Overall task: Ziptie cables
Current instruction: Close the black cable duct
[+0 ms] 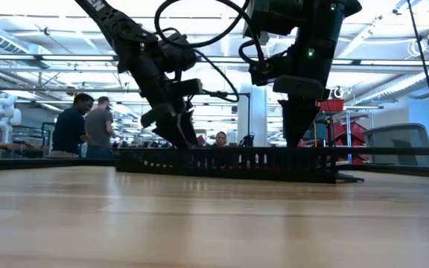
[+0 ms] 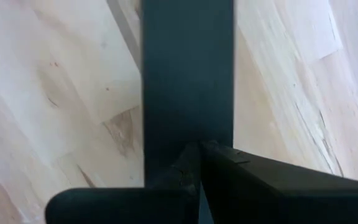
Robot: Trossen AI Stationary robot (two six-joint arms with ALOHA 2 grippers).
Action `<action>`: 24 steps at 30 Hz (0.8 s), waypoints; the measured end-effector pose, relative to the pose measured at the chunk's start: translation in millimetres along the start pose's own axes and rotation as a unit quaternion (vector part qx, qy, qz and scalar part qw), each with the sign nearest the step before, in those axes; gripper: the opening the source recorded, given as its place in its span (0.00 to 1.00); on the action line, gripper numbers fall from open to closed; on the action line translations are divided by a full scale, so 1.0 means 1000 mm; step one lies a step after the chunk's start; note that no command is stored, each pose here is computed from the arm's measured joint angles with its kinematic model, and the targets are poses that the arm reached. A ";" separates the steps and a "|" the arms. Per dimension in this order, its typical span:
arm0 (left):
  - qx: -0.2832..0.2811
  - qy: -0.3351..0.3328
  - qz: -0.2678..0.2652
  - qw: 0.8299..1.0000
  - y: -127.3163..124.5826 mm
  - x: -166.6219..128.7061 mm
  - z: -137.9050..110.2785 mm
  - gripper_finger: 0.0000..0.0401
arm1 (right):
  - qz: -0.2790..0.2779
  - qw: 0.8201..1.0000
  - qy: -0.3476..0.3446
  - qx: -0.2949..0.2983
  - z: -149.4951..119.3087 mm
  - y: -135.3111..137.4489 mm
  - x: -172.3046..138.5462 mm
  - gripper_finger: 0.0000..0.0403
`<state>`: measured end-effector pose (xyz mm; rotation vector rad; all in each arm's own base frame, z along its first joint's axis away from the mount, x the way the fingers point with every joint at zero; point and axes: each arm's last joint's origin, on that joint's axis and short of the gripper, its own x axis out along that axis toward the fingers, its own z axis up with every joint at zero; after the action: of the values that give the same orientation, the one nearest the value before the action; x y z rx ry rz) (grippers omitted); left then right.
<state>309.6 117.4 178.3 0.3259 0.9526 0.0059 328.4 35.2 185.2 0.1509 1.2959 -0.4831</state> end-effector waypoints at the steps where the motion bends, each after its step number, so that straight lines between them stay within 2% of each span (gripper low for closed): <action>1: -0.002 -0.001 0.008 1.000 0.006 0.000 -0.003 0.86 | 0.002 1.000 -0.001 0.000 0.000 0.000 -0.001 0.00; 5: -0.023 -0.016 0.046 0.999 0.028 -0.002 -0.012 0.86 | 0.012 1.000 -0.010 0.004 0.000 -0.002 -0.009 0.00; 7: -0.036 -0.008 0.045 0.998 0.033 -0.002 -0.017 0.86 | 0.016 1.000 -0.016 0.005 0.000 -0.004 -0.014 0.00; 11: -0.050 -0.010 0.000 0.999 0.028 -0.004 -0.019 0.86 | 0.019 0.999 -0.026 0.009 0.000 -0.006 -0.020 0.00; 16: -0.057 0.002 -0.053 0.997 0.010 -0.007 -0.014 0.86 | 0.020 0.999 -0.029 -0.007 0.001 -0.006 -0.021 0.00; 24: -0.106 -0.039 -0.165 0.980 -0.030 -0.013 0.012 0.86 | 0.021 0.999 -0.034 -0.023 0.001 -0.006 -0.021 0.00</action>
<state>307.5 83.9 186.7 -0.0317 0.9091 -0.2054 323.1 35.0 206.7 0.1236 1.2343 -0.4186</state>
